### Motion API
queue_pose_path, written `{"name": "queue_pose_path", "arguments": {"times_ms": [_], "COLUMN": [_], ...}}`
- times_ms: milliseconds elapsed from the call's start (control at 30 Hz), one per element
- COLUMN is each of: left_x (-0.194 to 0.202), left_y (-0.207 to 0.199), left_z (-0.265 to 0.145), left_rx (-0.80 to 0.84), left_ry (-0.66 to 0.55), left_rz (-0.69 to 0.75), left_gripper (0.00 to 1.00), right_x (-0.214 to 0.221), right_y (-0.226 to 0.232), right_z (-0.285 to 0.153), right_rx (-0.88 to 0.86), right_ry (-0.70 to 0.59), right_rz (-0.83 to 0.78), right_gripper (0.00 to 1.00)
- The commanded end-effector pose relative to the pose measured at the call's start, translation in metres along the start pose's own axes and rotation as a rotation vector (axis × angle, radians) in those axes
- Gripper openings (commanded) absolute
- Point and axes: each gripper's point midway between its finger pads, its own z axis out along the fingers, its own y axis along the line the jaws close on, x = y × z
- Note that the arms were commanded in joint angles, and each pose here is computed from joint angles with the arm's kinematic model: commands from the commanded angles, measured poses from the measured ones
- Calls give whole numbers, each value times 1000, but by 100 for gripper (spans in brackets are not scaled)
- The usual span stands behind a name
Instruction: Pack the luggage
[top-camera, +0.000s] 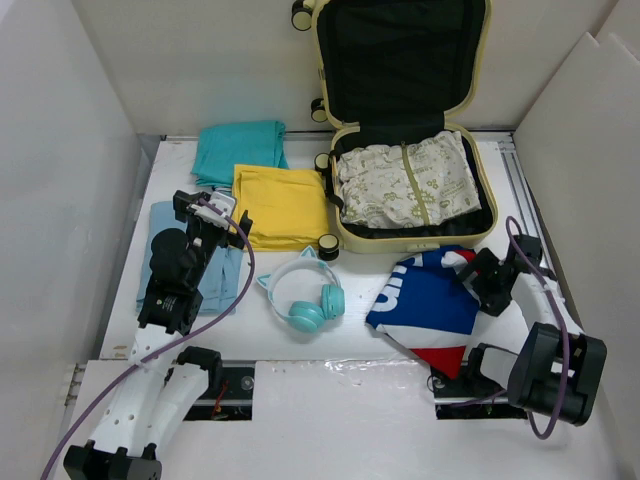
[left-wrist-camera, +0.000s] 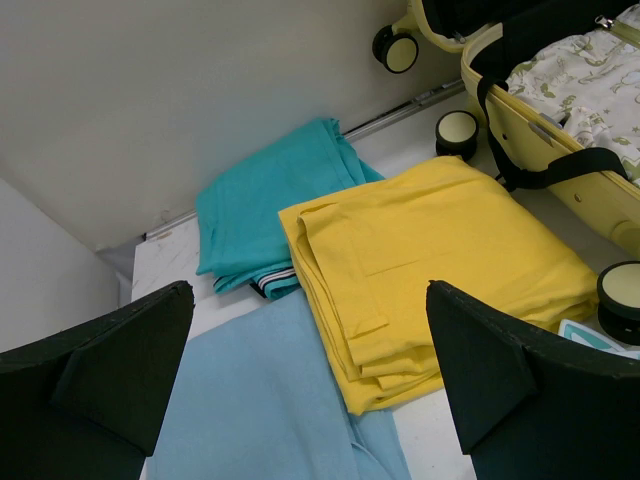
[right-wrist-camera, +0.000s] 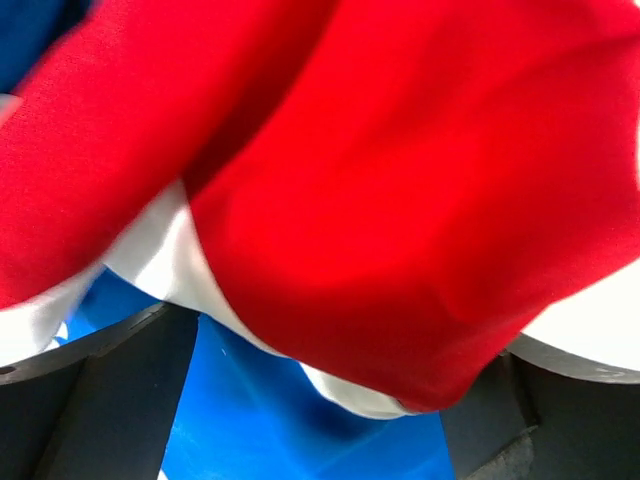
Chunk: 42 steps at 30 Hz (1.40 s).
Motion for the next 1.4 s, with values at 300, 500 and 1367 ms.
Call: {"name": "queue_pose_path", "arguments": {"times_ms": [300, 500, 1367], "left_x": [-16, -15, -19], "left_y": [10, 17, 18], "left_z": [-3, -5, -3], "left_rx": [-44, -78, -82], "left_ry": [-65, -62, -72], "left_rz": [2, 31, 31], "left_gripper": [100, 100, 100], "right_x": [20, 16, -13], "right_y": [32, 37, 64], "right_z": [25, 25, -95], "right_rx": [41, 19, -156], "right_ry": [9, -16, -342], "right_rz": [37, 52, -110], "right_gripper": [44, 0, 0]}}
